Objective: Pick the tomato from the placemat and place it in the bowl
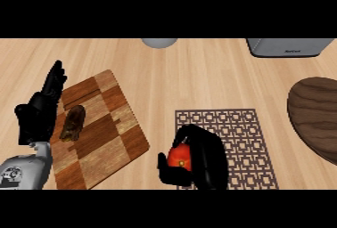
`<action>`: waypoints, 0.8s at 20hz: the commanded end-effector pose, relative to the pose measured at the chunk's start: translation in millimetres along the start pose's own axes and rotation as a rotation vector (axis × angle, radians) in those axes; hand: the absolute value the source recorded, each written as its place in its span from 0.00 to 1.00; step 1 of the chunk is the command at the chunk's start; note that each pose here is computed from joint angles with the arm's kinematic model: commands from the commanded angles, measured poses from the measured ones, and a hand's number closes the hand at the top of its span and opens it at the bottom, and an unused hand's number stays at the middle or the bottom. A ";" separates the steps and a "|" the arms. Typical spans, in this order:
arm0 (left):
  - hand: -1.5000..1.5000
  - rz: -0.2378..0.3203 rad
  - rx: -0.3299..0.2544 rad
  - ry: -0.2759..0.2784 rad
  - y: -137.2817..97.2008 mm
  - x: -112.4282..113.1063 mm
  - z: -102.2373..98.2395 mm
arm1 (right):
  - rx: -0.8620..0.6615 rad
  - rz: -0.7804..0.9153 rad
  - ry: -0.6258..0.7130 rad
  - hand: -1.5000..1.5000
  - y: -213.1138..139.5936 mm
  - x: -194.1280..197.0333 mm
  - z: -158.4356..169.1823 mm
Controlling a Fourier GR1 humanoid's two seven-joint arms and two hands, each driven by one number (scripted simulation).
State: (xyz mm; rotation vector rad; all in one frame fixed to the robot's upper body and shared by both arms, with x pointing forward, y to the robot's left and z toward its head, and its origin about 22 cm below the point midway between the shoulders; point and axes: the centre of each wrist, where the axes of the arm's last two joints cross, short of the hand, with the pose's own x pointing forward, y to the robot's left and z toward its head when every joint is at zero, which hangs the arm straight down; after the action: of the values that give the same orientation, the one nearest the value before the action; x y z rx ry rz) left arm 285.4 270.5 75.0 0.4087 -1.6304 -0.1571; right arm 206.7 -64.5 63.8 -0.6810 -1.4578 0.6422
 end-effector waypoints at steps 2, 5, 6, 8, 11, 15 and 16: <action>0.50 -0.009 0.001 -0.007 3.0 3.2 4.3 | -0.227 -0.026 0.096 1.00 -34.2 11.7 17.5; 0.50 0.003 -0.006 -0.009 1.0 -6.3 -0.9 | -0.307 0.034 0.146 1.00 -60.7 13.2 21.9; 0.50 -0.009 -0.011 -0.018 2.7 0.9 6.2 | -0.342 0.025 0.153 1.00 -59.4 -0.7 16.7; 0.50 0.004 0.019 -0.019 -3.0 2.5 2.7 | -0.386 0.024 0.159 1.00 -84.4 -5.6 14.5; 0.50 0.014 0.008 -0.025 -2.7 16.3 -14.8 | -0.449 -0.028 0.171 1.00 -104.0 -26.1 8.4; 0.50 0.008 -0.010 -0.006 -3.3 3.3 -1.0 | -0.536 -0.075 0.197 1.00 -138.8 -57.7 -14.0; 0.50 0.002 0.016 -0.005 3.7 -9.8 -6.2 | -0.561 -0.061 0.207 1.00 -142.3 -85.8 -13.0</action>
State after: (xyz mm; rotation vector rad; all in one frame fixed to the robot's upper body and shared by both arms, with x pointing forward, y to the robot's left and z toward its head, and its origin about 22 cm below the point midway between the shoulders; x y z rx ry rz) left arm 287.4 270.3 74.7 0.4031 -1.6428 -0.1555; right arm 209.8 -180.2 120.7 -1.0387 -1.4523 0.1954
